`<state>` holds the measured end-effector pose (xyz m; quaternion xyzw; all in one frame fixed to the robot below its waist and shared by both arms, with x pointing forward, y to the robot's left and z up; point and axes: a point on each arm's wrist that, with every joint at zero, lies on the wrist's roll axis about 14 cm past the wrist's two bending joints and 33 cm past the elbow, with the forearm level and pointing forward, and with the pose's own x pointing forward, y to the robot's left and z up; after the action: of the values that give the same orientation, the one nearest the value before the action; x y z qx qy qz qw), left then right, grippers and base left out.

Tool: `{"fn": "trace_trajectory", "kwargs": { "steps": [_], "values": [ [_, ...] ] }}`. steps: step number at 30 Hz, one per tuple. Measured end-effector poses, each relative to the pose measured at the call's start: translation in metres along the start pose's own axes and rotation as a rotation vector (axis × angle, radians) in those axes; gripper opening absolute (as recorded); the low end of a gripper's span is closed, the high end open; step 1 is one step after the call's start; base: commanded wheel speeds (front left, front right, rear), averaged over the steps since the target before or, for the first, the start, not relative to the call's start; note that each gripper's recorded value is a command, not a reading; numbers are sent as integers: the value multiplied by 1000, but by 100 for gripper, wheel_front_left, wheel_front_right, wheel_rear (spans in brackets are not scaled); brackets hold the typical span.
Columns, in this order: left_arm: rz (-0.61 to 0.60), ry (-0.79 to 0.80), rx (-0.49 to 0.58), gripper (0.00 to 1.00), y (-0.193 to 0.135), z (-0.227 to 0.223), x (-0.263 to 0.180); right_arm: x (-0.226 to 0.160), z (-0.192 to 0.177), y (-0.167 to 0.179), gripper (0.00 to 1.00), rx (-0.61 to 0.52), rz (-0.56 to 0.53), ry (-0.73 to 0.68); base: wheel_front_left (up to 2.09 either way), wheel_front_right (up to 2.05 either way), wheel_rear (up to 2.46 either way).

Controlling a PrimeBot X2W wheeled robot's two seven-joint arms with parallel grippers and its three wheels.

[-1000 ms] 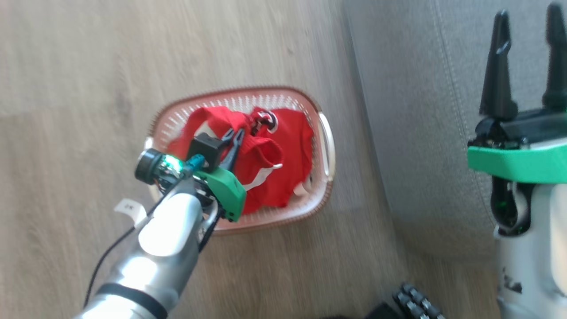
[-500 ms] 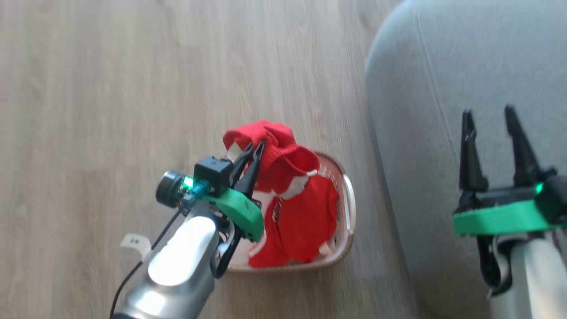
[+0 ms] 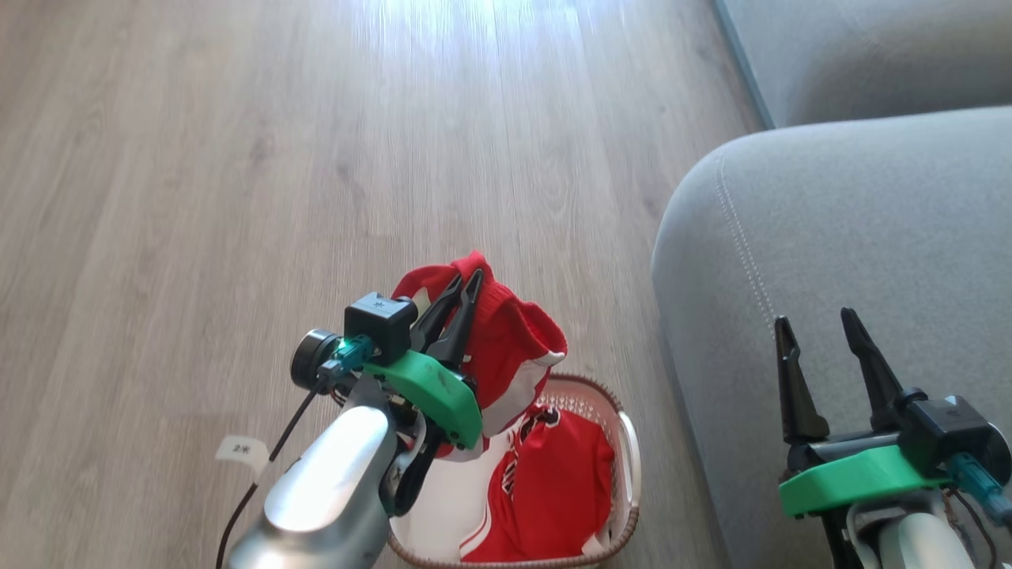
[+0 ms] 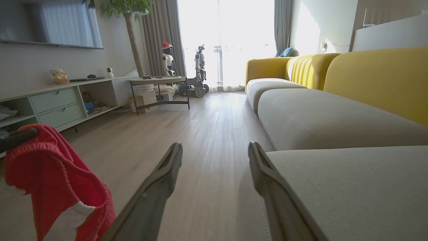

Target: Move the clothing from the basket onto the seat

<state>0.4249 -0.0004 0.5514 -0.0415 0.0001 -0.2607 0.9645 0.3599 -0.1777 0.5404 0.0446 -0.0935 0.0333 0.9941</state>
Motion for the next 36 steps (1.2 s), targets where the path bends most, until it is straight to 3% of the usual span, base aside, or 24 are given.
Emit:
{"fn": "trace_trajectory", "kwargs": {
  "steps": [14, 24, 36],
  "values": [
    [-79, -30, 50, 0, -21, 28, 1, -8, 2, 16, 100, 1, 45, -3, 0, 0, 0],
    [-117, -127, 80, 0, -30, 74, 12, -14, -36, 78, 100, -7, 237, 118, 0, 0, 0],
    [-170, -163, 53, 0, -56, 85, 10, 15, -41, 123, 100, -27, 390, 135, 0, 0, 0]
  ]
}}
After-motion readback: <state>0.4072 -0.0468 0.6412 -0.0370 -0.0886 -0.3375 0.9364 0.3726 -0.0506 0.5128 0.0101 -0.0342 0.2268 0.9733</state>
